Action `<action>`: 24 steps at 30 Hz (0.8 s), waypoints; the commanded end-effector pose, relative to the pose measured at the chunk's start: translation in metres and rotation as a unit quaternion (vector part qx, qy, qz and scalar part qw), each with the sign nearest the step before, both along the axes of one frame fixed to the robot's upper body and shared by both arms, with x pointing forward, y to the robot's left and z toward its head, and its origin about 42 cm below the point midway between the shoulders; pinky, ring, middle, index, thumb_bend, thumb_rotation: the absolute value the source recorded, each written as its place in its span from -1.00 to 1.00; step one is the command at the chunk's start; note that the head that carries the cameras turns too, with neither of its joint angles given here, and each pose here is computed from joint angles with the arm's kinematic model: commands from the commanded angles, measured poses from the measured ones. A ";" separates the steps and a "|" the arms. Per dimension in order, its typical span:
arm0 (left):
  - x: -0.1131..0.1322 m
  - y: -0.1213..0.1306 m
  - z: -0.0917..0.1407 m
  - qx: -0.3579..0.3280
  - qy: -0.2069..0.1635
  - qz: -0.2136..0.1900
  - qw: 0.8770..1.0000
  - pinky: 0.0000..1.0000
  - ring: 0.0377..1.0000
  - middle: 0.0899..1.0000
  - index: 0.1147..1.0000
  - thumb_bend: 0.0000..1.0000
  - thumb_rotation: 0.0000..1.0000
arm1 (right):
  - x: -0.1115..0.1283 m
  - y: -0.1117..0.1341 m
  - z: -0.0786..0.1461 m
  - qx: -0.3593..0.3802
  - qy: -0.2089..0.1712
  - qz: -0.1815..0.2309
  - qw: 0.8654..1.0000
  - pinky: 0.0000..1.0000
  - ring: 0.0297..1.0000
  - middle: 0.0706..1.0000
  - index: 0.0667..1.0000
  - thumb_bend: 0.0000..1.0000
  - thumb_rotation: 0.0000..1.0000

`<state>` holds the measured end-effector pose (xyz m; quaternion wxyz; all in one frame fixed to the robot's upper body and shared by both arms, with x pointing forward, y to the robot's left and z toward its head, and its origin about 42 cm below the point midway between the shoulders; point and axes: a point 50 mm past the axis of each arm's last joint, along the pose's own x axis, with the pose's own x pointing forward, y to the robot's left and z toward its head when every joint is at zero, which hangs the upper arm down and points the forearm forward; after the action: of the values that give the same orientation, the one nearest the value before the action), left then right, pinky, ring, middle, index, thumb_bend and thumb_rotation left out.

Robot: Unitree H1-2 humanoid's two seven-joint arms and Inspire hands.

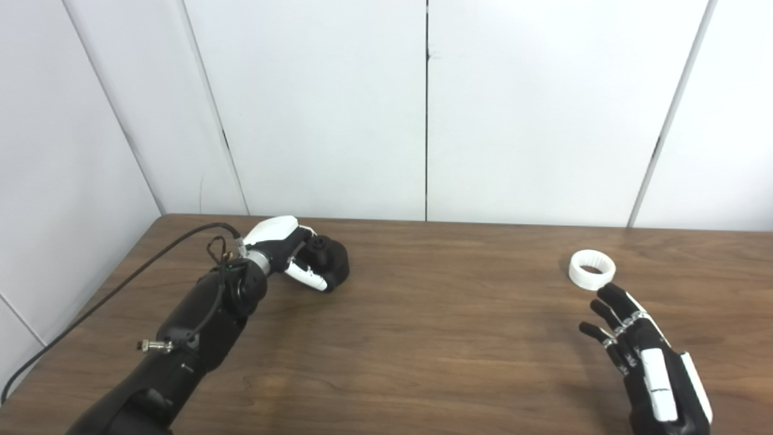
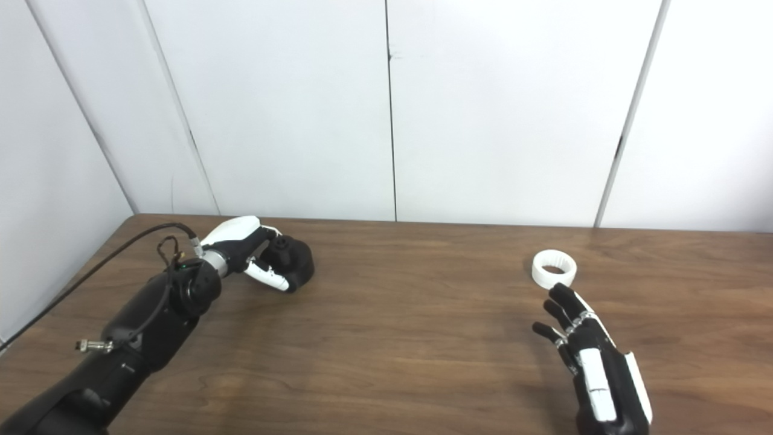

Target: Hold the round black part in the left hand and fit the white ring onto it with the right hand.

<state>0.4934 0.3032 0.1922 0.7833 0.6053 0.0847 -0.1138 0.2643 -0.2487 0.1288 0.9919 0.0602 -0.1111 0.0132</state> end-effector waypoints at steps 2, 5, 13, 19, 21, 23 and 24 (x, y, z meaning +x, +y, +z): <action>0.014 0.003 0.033 0.006 -0.049 -0.005 0.999 0.53 0.80 0.67 0.34 0.63 -0.31 | -0.033 -0.005 -0.040 0.013 0.083 -0.016 0.996 0.56 0.80 0.79 0.70 0.31 0.65; 0.013 0.004 0.033 0.008 -0.048 -0.005 0.999 0.53 0.80 0.67 0.35 0.62 -0.31 | -0.033 -0.005 -0.040 0.015 0.083 -0.016 0.996 0.56 0.79 0.78 0.70 0.32 0.63; 0.009 0.003 0.031 0.013 -0.043 -0.005 0.999 0.55 0.81 0.69 0.38 0.59 -0.31 | -0.032 -0.006 -0.039 0.010 0.082 -0.016 0.996 0.57 0.79 0.79 0.71 0.31 0.66; 0.006 0.002 0.029 0.017 -0.038 -0.007 0.999 0.55 0.80 0.70 0.40 0.58 -0.29 | -0.031 -0.007 -0.039 0.008 0.082 -0.016 0.996 0.56 0.78 0.78 0.70 0.32 0.65; 0.004 0.001 0.027 0.015 -0.037 -0.011 0.999 0.54 0.80 0.69 0.40 0.59 -0.27 | -0.031 -0.007 -0.038 0.009 0.081 -0.015 0.997 0.57 0.79 0.79 0.70 0.32 0.65; 0.001 0.001 0.026 0.012 -0.035 -0.015 0.999 0.57 0.81 0.70 0.40 0.59 -0.26 | -0.031 -0.007 -0.038 0.010 0.080 -0.012 0.997 0.58 0.78 0.78 0.71 0.28 0.65; 0.000 0.001 0.026 0.011 -0.034 -0.015 0.999 0.58 0.81 0.70 0.39 0.59 -0.26 | -0.031 -0.007 -0.038 0.009 0.079 -0.011 0.997 0.58 0.78 0.78 0.71 0.28 0.66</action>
<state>0.4871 0.2984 0.1915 0.7816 0.6074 0.0757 -0.1206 0.2644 -0.2494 0.1285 0.9923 0.0613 -0.1066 0.0138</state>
